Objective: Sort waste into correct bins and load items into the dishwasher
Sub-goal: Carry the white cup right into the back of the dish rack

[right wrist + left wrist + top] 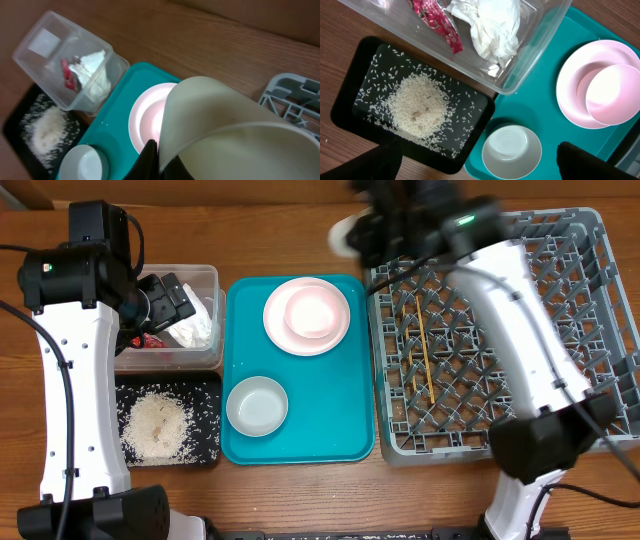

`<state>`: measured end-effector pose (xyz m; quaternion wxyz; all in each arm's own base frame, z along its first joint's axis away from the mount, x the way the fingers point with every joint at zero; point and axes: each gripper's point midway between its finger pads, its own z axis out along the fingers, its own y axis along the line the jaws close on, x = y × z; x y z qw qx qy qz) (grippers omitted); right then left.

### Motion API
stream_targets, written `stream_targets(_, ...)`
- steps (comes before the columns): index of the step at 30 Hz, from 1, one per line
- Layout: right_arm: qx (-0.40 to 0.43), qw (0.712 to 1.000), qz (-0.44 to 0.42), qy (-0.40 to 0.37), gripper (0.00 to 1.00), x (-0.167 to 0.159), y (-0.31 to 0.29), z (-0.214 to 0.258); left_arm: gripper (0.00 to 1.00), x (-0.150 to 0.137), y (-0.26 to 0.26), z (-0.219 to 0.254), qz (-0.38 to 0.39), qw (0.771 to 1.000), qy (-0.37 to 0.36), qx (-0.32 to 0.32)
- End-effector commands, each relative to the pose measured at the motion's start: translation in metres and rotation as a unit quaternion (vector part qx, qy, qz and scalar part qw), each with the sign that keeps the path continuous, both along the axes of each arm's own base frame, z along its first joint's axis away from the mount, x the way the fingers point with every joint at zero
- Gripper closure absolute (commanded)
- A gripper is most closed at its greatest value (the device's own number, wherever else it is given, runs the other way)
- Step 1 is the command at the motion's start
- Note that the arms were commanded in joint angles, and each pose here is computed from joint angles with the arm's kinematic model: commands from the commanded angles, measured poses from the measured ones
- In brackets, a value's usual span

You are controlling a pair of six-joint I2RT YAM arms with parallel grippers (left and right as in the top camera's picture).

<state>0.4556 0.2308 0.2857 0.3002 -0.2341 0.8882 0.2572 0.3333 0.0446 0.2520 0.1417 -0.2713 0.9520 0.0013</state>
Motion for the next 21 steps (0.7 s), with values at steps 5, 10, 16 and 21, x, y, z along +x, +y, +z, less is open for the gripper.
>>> stream_targets(5,0.257,0.955,0.144,0.026,0.96,0.004,-0.061,0.009,0.0,0.0,0.003,0.0,-0.004,1.0,0.002,0.006)
stream_targets(10,0.34,0.929,0.146,0.027,0.96,0.021,-0.104,-0.022,0.0,0.0,0.003,0.0,-0.004,1.0,0.002,0.006)
stream_targets(16,0.415,0.898,0.127,0.071,0.96,0.039,-0.125,-0.066,0.0,0.0,0.003,0.0,-0.004,1.0,0.002,0.006)
stream_targets(21,0.425,0.892,0.123,0.093,0.96,0.043,-0.121,-0.093,0.0,0.0,0.003,0.0,-0.004,1.0,0.002,0.006)
